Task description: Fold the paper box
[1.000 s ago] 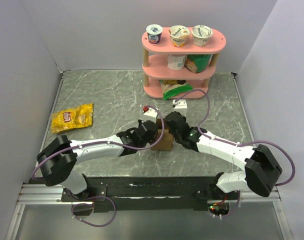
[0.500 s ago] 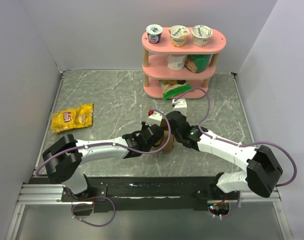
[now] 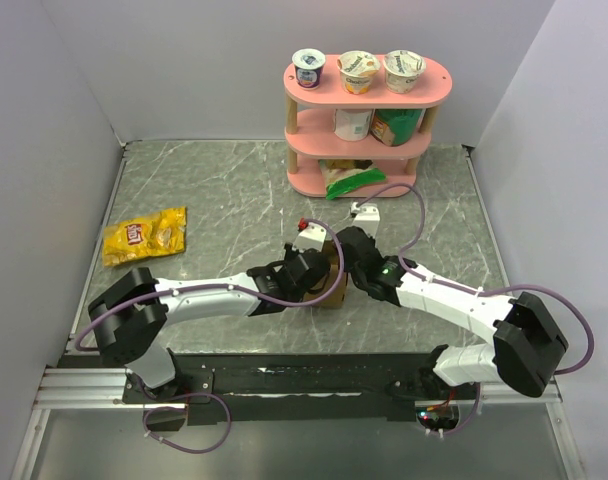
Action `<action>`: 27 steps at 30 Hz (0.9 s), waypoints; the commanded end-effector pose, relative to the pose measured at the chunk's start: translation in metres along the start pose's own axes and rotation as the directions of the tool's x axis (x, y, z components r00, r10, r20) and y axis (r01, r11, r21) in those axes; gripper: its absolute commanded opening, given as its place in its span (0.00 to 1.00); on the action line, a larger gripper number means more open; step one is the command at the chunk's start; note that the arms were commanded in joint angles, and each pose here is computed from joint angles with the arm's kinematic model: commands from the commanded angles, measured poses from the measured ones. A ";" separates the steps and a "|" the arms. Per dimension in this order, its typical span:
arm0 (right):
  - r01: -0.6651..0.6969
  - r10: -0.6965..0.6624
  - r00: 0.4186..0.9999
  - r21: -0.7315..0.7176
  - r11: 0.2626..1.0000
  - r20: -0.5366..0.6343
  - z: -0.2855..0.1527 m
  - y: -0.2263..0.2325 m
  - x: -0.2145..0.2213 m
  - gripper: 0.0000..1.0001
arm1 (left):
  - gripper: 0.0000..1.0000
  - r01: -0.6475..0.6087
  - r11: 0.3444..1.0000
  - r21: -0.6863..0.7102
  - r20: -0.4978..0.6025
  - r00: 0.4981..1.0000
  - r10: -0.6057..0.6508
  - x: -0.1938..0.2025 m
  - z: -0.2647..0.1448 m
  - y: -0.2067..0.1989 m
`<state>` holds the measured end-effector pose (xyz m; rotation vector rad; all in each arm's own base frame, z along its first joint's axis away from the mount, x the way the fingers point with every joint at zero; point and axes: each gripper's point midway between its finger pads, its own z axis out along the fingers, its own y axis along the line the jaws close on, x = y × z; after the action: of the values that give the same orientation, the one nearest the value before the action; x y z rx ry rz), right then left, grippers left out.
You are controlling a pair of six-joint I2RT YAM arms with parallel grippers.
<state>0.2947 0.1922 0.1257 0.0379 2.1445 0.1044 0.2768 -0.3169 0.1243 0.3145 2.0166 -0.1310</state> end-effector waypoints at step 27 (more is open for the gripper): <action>0.053 -0.021 0.997 -0.425 0.904 0.078 -0.056 0.039 0.016 0.99 | 0.01 -0.086 0.961 0.264 0.069 0.995 0.071 0.008 -0.005 -0.036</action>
<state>0.2475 0.2143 0.1251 -0.1218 2.1004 0.4158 0.2742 -0.3293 0.1172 0.3936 1.9600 -0.2173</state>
